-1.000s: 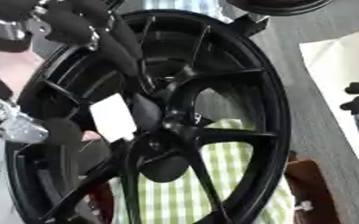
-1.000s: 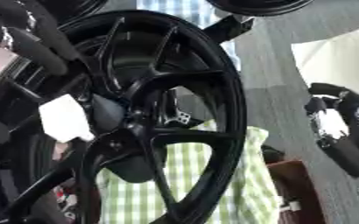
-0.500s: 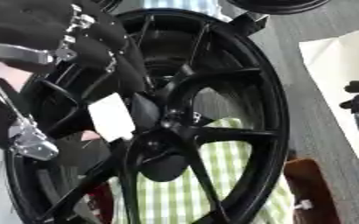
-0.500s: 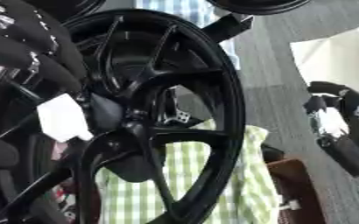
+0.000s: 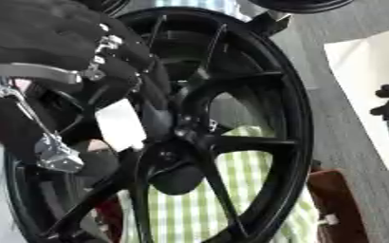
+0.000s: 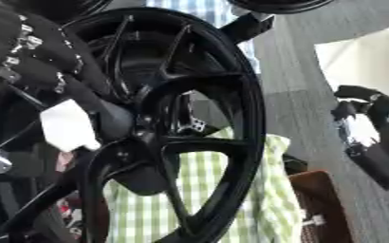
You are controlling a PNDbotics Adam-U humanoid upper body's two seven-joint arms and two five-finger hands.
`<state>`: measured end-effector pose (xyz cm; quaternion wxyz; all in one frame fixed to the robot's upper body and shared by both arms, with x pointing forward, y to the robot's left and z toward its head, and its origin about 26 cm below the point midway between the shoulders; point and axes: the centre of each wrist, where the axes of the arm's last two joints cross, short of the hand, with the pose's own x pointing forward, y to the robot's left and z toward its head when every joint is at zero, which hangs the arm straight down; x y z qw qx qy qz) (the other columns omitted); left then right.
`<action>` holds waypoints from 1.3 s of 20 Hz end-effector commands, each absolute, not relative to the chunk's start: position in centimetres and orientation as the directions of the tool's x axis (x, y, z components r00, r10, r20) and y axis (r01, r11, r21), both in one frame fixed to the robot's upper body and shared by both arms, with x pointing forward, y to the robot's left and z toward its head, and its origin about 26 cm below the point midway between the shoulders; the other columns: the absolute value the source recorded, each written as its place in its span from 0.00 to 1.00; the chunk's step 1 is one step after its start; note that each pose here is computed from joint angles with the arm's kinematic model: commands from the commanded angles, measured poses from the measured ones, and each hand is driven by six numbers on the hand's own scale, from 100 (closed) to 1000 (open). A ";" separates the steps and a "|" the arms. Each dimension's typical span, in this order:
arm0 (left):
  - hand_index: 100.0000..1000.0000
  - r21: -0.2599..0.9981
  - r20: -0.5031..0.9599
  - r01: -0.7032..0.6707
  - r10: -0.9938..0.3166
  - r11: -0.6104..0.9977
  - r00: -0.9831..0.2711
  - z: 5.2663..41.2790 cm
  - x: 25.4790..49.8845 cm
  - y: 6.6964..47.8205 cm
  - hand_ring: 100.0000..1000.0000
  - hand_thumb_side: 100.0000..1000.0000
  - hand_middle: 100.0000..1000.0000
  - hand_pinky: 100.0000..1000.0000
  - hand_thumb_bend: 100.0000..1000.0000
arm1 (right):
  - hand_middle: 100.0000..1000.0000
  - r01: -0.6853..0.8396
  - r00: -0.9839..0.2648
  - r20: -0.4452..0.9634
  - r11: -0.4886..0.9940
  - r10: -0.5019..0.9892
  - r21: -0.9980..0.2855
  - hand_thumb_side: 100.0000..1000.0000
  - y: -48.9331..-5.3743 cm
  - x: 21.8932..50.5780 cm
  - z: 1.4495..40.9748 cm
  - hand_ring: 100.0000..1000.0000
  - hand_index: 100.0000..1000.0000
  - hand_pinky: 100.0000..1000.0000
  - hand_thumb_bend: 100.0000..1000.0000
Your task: Pull the pin out of the wheel hub.
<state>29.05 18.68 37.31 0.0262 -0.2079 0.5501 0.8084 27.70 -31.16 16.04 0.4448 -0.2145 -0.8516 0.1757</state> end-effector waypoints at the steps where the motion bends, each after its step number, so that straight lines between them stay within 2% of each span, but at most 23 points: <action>1: 0.83 0.763 -0.449 -0.342 -0.068 -0.549 -0.891 37.8 29.2 19.1 0.82 0.39 0.79 0.87 0.41 | 0.71 0.205 -0.532 0.666 0.842 0.523 -0.499 0.62 -31.2 27.6 16.7 0.63 0.79 0.90 0.00; 17: 0.81 0.740 -0.482 -0.331 -0.118 -0.586 -0.868 37.8 31.1 20.0 0.82 0.45 0.77 0.85 0.49 | 0.71 0.188 -0.535 0.666 0.842 0.519 -0.506 0.62 -31.0 27.7 16.8 0.62 0.79 0.90 0.00; 19: 0.80 0.740 -0.482 -0.330 -0.118 -0.586 -0.868 37.7 31.4 20.0 0.82 0.44 0.76 0.85 0.47 | 0.71 0.187 -0.535 0.666 0.842 0.520 -0.506 0.62 -31.0 27.7 16.8 0.62 0.79 0.90 0.00; 21: 0.79 0.748 -0.463 -0.314 -0.121 -0.585 -0.878 37.4 31.8 20.1 0.79 0.39 0.72 0.85 0.39 | 0.71 0.187 -0.535 0.666 0.842 0.520 -0.506 0.62 -31.0 27.7 16.8 0.62 0.79 0.90 0.00; 26: 0.79 0.774 -0.406 -0.258 -0.142 -0.578 -0.903 36.7 32.7 20.0 0.77 0.36 0.70 0.84 0.35 | 0.71 0.188 -0.535 0.667 0.842 0.519 -0.505 0.62 -31.0 27.7 16.8 0.62 0.79 0.90 0.00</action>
